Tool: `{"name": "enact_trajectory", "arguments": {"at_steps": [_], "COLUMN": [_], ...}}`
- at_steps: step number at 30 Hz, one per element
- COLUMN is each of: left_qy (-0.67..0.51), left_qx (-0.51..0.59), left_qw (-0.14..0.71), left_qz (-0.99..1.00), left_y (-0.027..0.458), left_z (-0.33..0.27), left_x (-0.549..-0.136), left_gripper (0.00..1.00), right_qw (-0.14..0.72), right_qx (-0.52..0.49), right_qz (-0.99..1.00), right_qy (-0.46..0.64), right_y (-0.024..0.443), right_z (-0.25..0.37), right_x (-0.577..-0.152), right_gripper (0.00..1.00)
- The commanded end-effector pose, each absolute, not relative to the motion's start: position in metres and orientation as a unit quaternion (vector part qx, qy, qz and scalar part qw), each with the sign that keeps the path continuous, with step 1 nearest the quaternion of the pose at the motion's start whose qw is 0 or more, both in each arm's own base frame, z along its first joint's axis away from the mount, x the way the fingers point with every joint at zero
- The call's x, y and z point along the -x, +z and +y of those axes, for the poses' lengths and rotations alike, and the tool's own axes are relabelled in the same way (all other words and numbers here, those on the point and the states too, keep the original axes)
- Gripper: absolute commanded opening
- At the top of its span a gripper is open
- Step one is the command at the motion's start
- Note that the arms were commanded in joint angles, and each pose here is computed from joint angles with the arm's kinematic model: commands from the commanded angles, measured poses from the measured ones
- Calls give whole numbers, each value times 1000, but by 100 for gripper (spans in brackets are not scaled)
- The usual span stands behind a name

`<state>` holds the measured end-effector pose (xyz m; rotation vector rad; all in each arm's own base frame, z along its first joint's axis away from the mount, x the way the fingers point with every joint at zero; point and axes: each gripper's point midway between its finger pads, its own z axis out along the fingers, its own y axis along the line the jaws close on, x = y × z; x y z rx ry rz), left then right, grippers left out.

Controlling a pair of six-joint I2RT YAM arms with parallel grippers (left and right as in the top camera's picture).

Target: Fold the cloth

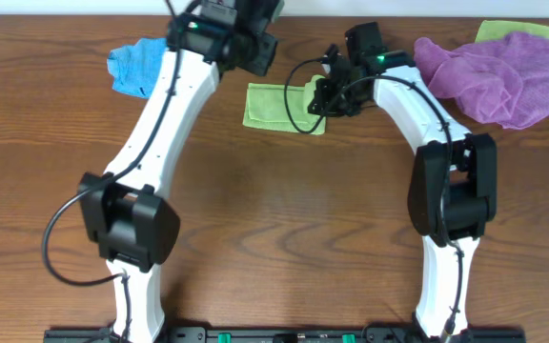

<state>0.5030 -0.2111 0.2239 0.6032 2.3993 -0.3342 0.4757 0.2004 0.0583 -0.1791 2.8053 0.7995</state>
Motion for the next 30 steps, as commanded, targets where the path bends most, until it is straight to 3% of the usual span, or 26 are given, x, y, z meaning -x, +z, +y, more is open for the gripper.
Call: {"name": "enact_trajectory", "arguments": {"at_steps": [1,13,30], "left_qy": [-135,-175,-190], "left_qx": [-206,-153,-165], "left_qw": [300,267,258], "left_qz": [922,935,933], "left_y": [220,217,211], "left_z": [-188,-112,-98], "left_x": [-503,-501,-497], "left_gripper": [6,6,6], "right_qw": [118,137,157], "right_qx": [90,120,121], "right_qz": [950,944,936], "right_qy": [276,273,289], "right_y": [60,63,63], "right_z": [222,250,280], "right_x": [-475,-473,-478], "right_gripper": [1,1,1]}}
